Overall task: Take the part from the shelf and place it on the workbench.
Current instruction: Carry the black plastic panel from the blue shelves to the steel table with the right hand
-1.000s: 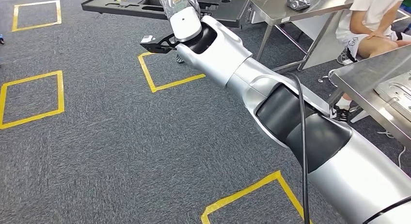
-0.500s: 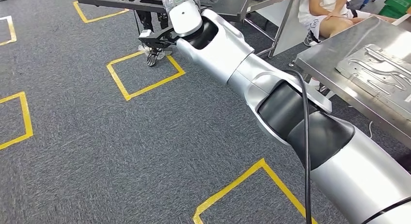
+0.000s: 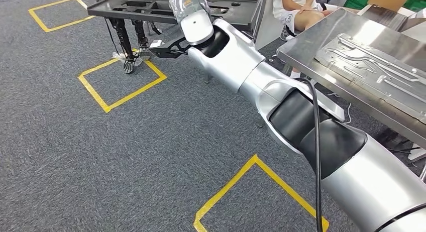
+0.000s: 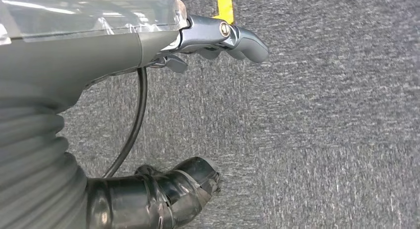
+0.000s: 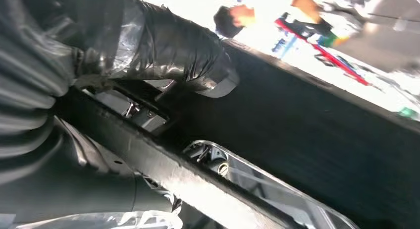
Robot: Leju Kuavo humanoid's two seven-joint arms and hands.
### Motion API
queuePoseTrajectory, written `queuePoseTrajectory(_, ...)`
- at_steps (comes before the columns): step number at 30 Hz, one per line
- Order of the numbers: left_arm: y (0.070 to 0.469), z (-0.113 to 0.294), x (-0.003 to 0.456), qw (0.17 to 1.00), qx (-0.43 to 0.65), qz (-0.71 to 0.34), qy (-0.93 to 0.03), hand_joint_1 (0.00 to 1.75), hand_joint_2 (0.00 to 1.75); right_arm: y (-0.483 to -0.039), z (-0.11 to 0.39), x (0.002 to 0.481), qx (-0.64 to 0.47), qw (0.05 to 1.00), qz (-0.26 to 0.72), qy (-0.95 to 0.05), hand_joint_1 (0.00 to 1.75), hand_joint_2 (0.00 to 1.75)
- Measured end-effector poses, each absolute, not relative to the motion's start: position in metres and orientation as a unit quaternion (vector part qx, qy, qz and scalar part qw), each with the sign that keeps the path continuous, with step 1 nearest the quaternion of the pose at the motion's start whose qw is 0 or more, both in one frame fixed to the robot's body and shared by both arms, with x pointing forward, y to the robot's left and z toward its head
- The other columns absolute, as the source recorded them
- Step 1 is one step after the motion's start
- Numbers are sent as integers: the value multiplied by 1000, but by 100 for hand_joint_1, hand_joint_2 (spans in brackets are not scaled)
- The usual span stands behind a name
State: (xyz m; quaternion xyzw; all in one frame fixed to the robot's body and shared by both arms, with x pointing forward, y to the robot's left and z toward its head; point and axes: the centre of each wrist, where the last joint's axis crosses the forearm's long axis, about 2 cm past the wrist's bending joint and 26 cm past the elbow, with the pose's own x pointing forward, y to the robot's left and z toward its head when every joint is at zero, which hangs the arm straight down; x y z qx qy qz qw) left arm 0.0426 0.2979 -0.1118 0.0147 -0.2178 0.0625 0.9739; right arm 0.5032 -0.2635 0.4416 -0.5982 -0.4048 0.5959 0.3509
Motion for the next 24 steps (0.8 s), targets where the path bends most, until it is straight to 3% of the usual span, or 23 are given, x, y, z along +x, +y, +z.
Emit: queuePoseTrajectory(24, 292, -112, 42, 975, 9, 62, -214, 0, 175, -272, 438, 502, -599, 351, 596, -404, 175, 175)
